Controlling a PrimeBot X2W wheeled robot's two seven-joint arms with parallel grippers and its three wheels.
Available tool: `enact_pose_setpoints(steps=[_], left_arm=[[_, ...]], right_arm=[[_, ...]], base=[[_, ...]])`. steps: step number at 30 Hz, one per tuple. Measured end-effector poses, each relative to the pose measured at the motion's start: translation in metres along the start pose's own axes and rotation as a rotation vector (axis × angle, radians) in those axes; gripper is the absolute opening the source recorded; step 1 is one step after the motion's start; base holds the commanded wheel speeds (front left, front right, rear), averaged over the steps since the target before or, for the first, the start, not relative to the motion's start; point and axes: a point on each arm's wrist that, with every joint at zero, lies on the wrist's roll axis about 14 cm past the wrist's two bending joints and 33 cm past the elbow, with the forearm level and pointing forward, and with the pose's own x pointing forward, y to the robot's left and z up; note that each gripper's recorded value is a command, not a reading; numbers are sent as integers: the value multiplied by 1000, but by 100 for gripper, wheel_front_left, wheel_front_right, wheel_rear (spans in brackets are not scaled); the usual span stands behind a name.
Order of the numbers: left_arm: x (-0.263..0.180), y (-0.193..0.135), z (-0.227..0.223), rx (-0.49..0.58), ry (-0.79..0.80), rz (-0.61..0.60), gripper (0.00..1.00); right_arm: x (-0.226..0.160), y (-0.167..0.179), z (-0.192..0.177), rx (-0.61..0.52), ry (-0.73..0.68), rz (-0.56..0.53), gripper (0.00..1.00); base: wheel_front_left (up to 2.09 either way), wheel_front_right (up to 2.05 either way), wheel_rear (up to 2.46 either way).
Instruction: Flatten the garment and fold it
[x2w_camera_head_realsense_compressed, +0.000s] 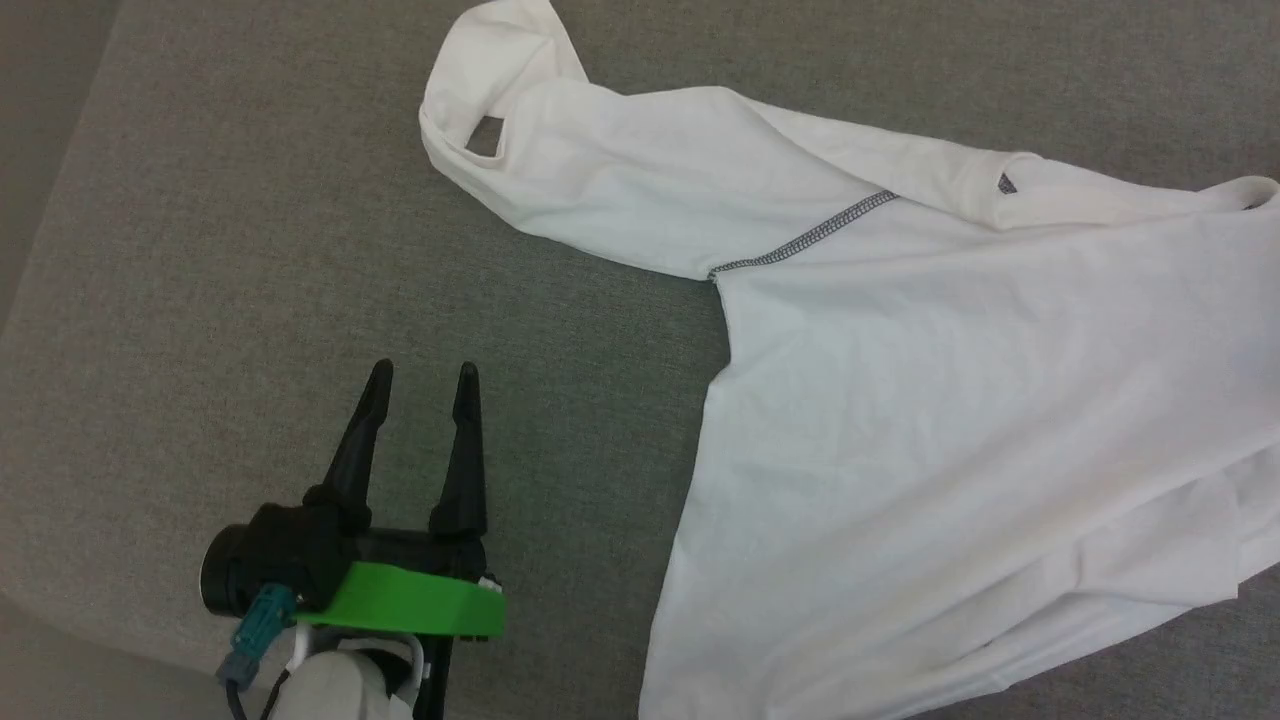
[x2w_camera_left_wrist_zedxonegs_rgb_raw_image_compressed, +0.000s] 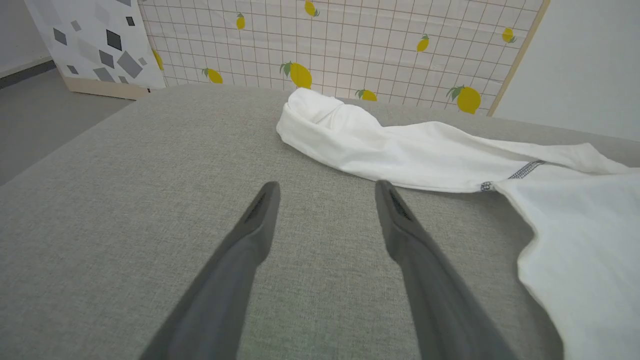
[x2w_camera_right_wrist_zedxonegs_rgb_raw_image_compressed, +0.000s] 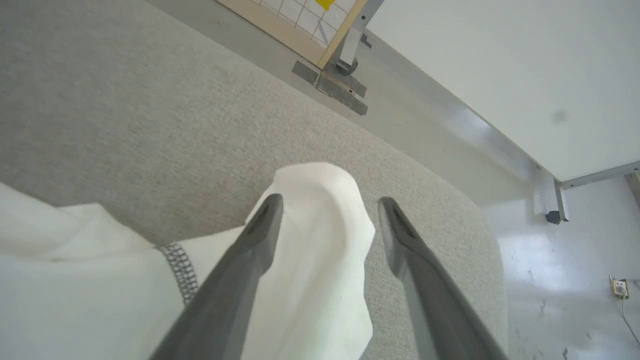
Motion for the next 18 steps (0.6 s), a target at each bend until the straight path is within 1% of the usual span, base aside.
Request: enact_pose_setpoints(steps=[2,5,9,13,18], left_arm=[[-2,1,3,-1,-10,3,100],[-7,2,10,-6,-27,6,100],[-13,-5,17,-18,-49,-15,100],[-13,-15,27,-31,-83,-47,100],[-12,-27,41,-44,-128,-85,100]], right_arm=[[-9,8,18,60,-71,28,100],[-36,29,41,140,-171,102,100],[-85,54,48,200,-238,183,100],[-133,77,25,276,-213,238,100],[-172,104,-31,349,-56,266,100]], base=[[0,0,0],[0,0,0],[0,0,0],[0,0,0],[0,0,0]])
